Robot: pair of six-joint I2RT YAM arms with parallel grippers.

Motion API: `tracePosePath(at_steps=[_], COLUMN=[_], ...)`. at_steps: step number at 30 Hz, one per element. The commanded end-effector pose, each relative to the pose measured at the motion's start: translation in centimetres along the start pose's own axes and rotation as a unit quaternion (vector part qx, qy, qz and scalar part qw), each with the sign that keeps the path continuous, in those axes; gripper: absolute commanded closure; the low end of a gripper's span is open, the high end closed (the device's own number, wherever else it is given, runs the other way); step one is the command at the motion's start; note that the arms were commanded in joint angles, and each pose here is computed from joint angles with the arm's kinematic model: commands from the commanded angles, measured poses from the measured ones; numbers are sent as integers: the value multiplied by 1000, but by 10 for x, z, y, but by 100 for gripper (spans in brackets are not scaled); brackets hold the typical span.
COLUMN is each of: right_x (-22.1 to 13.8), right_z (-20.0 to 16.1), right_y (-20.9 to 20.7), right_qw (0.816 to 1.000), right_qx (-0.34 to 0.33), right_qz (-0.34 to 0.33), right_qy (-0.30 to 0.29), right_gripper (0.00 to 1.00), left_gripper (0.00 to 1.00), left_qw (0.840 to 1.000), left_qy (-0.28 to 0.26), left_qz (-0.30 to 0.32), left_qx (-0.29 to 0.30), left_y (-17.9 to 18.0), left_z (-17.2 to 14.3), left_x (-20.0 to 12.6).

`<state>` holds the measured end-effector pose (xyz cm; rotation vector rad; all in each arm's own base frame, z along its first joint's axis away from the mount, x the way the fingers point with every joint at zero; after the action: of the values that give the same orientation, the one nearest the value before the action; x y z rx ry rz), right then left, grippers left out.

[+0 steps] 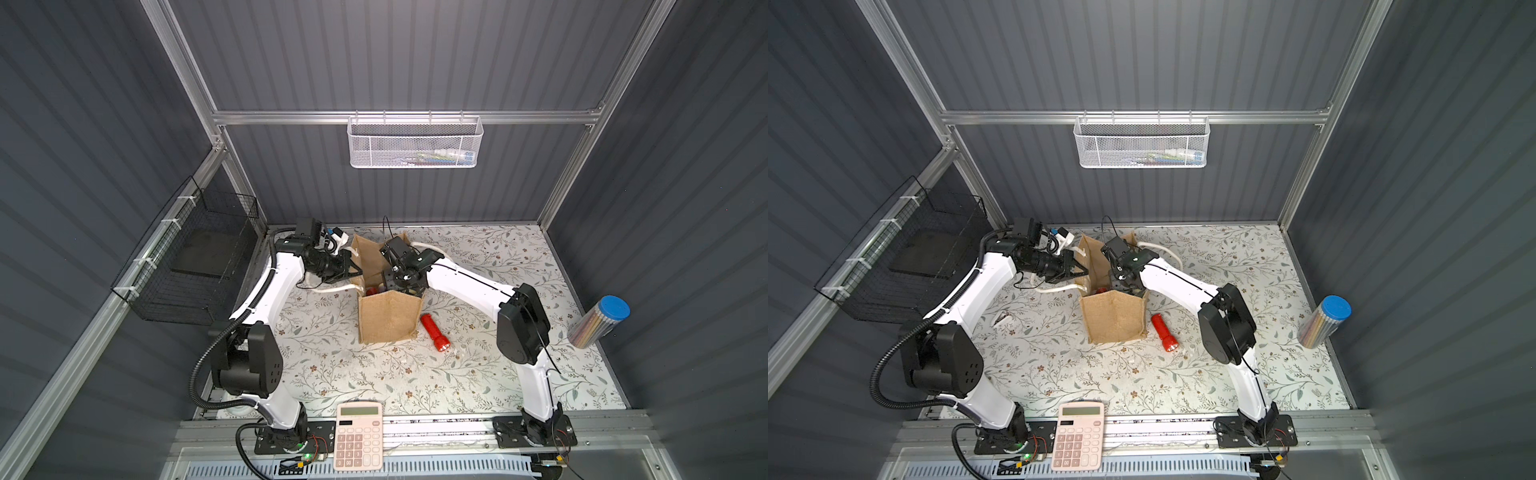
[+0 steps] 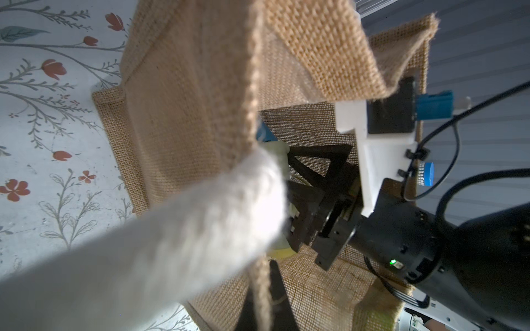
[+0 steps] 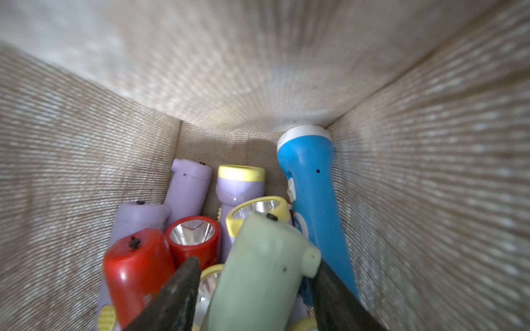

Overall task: Put the flashlights into the tote bags
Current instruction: Place the flashlight in the canvas bag, then pick up the flashlight from the center of the board.

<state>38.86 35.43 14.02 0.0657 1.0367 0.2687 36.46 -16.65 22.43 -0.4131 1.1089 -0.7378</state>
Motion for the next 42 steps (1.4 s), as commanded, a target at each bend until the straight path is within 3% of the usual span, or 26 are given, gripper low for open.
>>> tracePosePath(at_steps=[1, 11, 18, 24, 26, 32, 36, 42], right_x=[-34, -106, -156, -187, -195, -220, -221, -190], right_z=[23, 52, 60, 53, 49, 23, 3, -27], right_y=[4, 4, -13, -69, -98, -167, -194, -218], right_qw=[999, 987, 966, 951, 943, 899, 883, 904], right_qx=[-7, -14, 16, 98, 147, 274, 308, 324], right_qz=[24, 76, 122, 122, 117, 141, 157, 146], right_qy=[-44, -141, -227, -267, -274, -311, -317, -240], right_gripper=[34, 29, 23, 13, 2, 1, 1, 1], left_gripper=[100, 100, 100, 100, 100, 100, 100, 100], left_qw=[1000, 1000, 999, 1000, 1000, 1000, 1000, 1000], left_qy=[-11, -18, -21, -20, -20, -20, -21, -23], left_qz=[-8, -10, -11, -7, -6, -5, -4, -1], left_qx=[19, 24, 24, 23, 22, 17, 15, 13], left_y=[-8, -12, -13, -11, -10, -9, -9, -9], left_z=[6, 8, 7, 6, 7, 8, 10, 9], left_x=[-9, -13, -14, -13, -13, -11, -12, -13])
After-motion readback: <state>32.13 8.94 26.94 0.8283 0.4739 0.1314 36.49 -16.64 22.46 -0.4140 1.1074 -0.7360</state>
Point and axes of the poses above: each gripper's point midway between its finger pads, its own x axis out along the fingers, its own y axis along the line the jaws close on, z = x × y, the point moved 1 cm from there along -x, back along the fingers, and after that the axes turned 8 degrees about x, right-handed, at the moved point
